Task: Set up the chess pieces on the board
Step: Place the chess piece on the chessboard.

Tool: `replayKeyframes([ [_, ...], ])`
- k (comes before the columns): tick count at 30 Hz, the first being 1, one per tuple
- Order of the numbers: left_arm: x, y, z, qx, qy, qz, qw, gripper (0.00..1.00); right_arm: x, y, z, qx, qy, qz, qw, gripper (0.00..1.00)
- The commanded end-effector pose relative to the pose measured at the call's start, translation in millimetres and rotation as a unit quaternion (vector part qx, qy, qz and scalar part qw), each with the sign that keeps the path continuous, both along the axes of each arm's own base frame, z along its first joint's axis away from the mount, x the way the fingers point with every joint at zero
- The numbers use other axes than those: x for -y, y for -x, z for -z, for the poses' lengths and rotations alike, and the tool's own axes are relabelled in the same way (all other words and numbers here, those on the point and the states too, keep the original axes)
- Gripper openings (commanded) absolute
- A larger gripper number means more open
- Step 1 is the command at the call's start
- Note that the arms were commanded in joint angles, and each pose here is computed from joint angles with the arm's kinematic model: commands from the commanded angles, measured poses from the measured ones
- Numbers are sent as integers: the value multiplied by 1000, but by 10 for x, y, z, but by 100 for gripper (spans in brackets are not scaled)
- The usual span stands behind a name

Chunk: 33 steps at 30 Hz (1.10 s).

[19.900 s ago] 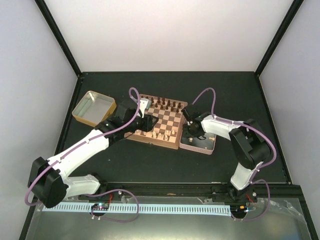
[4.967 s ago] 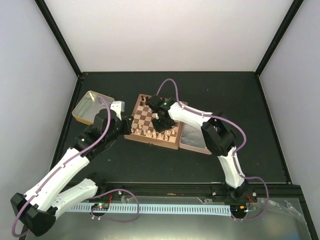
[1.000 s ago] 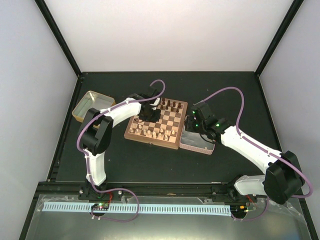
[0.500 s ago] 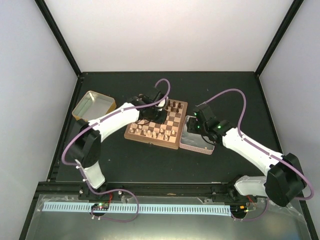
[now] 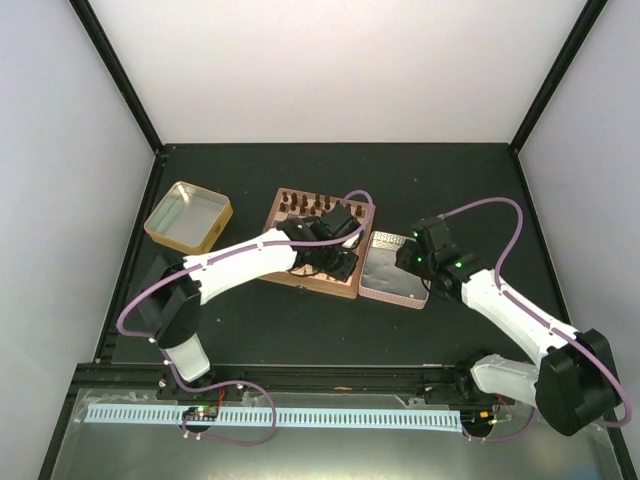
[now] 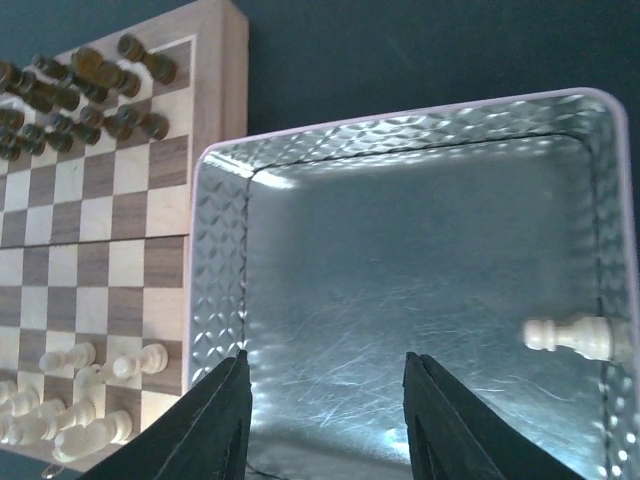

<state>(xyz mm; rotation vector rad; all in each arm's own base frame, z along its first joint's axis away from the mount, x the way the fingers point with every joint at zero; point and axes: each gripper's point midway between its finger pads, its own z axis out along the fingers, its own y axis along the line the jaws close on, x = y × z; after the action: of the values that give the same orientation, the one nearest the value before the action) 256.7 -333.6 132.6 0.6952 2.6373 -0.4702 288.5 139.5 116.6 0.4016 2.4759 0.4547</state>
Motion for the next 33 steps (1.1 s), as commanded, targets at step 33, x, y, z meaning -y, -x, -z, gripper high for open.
replayKeyframes([
  [33,106,-85,694,-33,-64,-7,997,26,131,-24,2,4,-28,28,999,43],
])
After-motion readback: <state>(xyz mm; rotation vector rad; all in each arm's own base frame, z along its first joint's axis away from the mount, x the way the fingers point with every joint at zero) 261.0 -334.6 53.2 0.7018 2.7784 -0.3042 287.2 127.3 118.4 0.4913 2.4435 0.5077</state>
